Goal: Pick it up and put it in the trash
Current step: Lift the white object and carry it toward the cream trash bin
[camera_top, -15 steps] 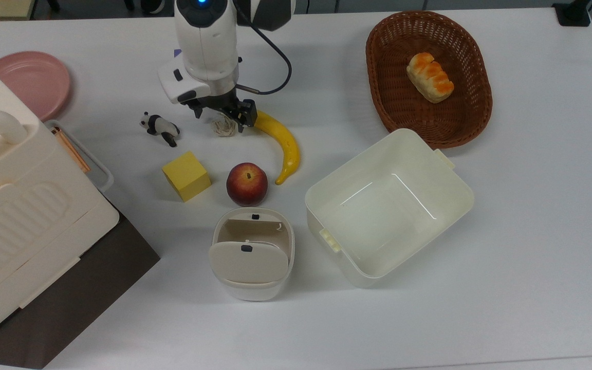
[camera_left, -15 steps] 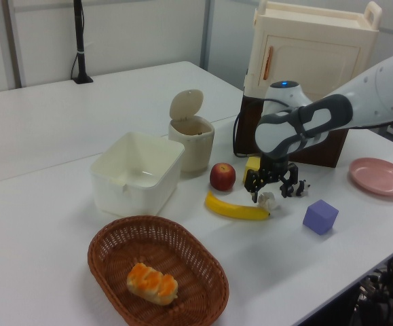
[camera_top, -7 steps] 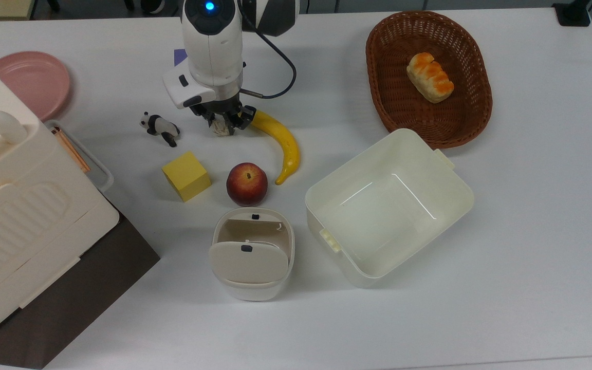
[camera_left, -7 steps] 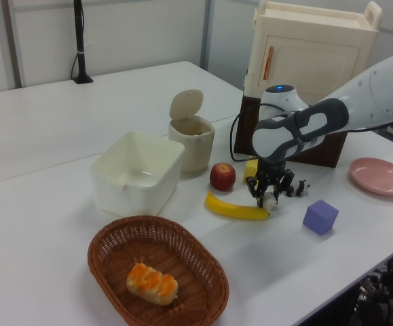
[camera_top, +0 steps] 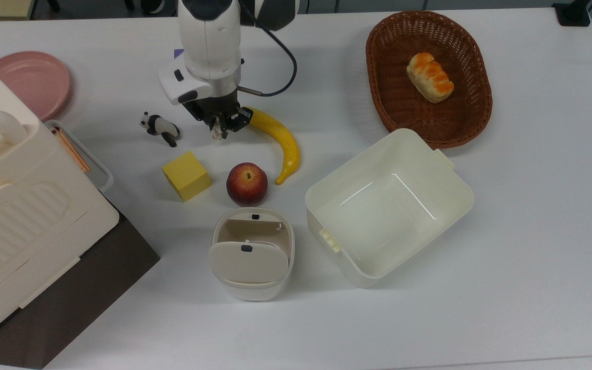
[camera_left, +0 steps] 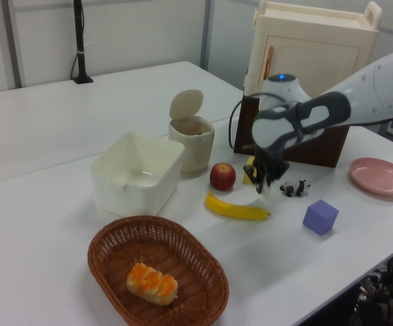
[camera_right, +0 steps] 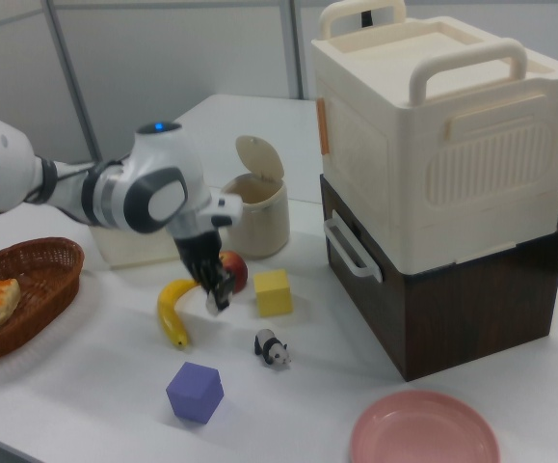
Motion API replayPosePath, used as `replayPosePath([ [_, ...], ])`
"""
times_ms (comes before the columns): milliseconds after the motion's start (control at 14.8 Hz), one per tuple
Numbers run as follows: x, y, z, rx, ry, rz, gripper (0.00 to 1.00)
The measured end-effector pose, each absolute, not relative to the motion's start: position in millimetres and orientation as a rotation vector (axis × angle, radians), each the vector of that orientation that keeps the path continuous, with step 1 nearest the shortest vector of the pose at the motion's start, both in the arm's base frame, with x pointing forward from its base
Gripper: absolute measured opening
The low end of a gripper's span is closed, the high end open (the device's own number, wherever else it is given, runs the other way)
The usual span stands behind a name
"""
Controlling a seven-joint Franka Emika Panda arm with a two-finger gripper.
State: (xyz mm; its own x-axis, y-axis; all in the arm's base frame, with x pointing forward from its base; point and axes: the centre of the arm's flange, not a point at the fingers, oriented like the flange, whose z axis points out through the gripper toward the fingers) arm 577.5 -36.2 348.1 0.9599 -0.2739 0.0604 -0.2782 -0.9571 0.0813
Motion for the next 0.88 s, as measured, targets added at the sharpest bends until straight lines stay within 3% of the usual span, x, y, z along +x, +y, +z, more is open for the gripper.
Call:
replayPosePath([
  [406, 603.5, -25.4, 466.4, 3.029, -0.535, 0.382, 0.22],
  [879, 633.7, -3.6, 513.8, 3.023, -0.569, 0.545, 0.21],
])
